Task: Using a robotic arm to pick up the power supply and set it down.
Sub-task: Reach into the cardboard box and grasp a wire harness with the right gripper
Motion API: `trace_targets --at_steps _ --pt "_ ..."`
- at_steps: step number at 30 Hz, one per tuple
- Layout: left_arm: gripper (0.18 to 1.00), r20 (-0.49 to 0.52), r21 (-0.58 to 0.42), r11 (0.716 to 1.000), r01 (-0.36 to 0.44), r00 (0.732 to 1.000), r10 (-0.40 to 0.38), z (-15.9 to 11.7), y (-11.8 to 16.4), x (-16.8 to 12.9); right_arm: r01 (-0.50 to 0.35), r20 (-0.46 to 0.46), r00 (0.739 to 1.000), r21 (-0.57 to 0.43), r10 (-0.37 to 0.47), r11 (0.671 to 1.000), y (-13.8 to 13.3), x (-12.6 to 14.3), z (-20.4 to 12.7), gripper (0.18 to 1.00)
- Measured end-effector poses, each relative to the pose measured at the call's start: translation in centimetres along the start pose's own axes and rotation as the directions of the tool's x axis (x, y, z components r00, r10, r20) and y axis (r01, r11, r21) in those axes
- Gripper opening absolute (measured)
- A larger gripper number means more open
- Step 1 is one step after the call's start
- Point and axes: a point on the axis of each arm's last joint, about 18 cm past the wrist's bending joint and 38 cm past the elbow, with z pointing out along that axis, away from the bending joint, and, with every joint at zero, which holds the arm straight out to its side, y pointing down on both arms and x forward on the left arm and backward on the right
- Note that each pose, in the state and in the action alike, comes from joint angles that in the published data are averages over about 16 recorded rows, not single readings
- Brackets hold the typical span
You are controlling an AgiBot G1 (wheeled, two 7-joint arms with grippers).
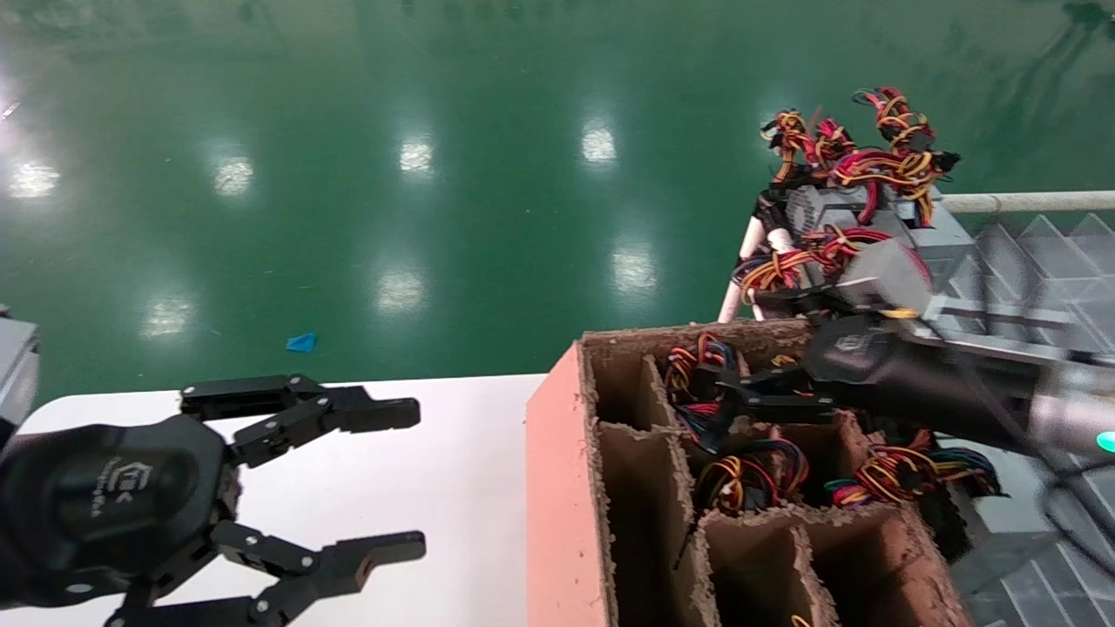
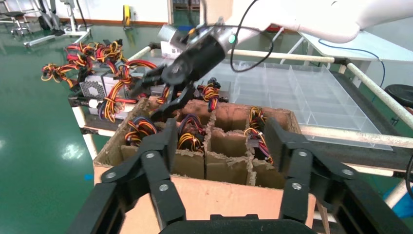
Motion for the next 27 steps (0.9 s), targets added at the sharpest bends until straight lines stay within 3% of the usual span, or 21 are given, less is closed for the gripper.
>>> trace_targets --at_steps 7,15,27 --pt "0.603 0.000 0.000 1.000 0.000 1.000 0.000 0.0 0.0 0.0 -0.063 -0.033 0.998 -0.023 0.062 0.998 1.3 1.2 1.2 0.974" --pt "0.411 0.000 0.000 1.000 0.000 1.000 0.000 0.0 0.0 0.0 -0.087 -0.018 0.996 -0.048 0.087 0.995 2.3 0.7 0.7 0.906" --pt "0.239 0.000 0.000 1.000 0.000 1.000 0.000 0.0 0.0 0.0 -0.127 -0.010 0.992 -0.082 0.127 0.988 3.9 -0.6 0.1 0.681"
